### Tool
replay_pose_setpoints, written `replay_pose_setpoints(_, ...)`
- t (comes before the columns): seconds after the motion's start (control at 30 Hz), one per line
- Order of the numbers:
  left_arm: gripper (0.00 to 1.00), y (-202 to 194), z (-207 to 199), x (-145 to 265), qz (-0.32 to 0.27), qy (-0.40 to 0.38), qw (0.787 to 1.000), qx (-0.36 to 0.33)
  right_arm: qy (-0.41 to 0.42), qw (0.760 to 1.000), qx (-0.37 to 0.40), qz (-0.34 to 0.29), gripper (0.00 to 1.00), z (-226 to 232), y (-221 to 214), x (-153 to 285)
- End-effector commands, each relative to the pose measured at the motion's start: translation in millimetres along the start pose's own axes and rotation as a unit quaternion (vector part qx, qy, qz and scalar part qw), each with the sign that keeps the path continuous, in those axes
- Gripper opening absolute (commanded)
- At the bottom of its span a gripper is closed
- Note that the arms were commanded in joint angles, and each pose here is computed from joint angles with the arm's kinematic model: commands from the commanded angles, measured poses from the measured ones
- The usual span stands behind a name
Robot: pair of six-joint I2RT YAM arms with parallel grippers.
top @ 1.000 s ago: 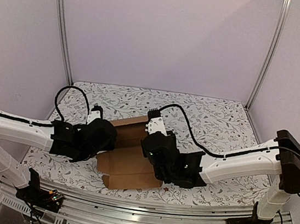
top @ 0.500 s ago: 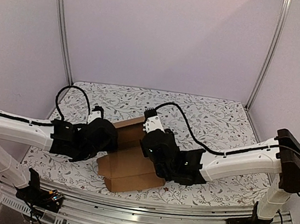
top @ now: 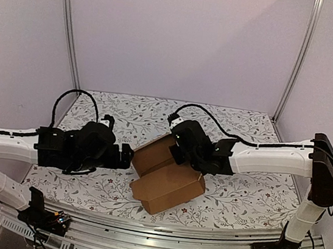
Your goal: Fold the paper box
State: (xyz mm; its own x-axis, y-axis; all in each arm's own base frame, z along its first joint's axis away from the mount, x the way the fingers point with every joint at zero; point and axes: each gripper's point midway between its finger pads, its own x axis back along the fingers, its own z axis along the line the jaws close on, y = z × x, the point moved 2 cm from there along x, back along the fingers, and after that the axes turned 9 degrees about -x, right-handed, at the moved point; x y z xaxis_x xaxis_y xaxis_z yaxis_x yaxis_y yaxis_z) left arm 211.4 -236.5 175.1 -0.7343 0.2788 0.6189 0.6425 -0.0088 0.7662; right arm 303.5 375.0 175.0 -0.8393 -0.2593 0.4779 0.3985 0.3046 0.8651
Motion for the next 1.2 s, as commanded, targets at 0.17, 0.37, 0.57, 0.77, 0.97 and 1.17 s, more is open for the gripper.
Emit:
replay_pose_setpoints(0.17, 1.00, 26, 20, 49, -0.029, -0.033, 0.997, -0.058, 0.154, 0.968, 0.078, 0.181, 0.02, -12, -9, 22)
replay_pose_setpoints(0.37, 1.00, 28, 23, 53, -0.032, -0.033, 0.996, -0.074, 0.207, 0.917, 0.169, 0.295, 0.02, -10, -31, 42)
replay_pose_setpoints(0.57, 0.99, 20, 16, 45, -0.019, -0.045, 0.995, -0.088, 0.228, 0.875, 0.215, 0.369, 0.03, -9, -58, 48)
replay_pose_setpoints(0.77, 1.00, 8, 2, 32, 0.006, -0.069, 0.992, -0.109, 0.225, 0.846, 0.246, 0.416, 0.05, -9, -80, 41)
replay_pose_setpoints(0.97, 0.99, -1, -9, 19, 0.025, -0.081, 0.989, -0.120, 0.233, 0.838, 0.250, 0.425, 0.11, -2, -92, 32)
replay_pose_setpoints(1.17, 0.99, -11, -12, 8, 0.042, -0.078, 0.988, -0.126, 0.232, 0.842, 0.249, 0.418, 0.20, 0, -90, 27)
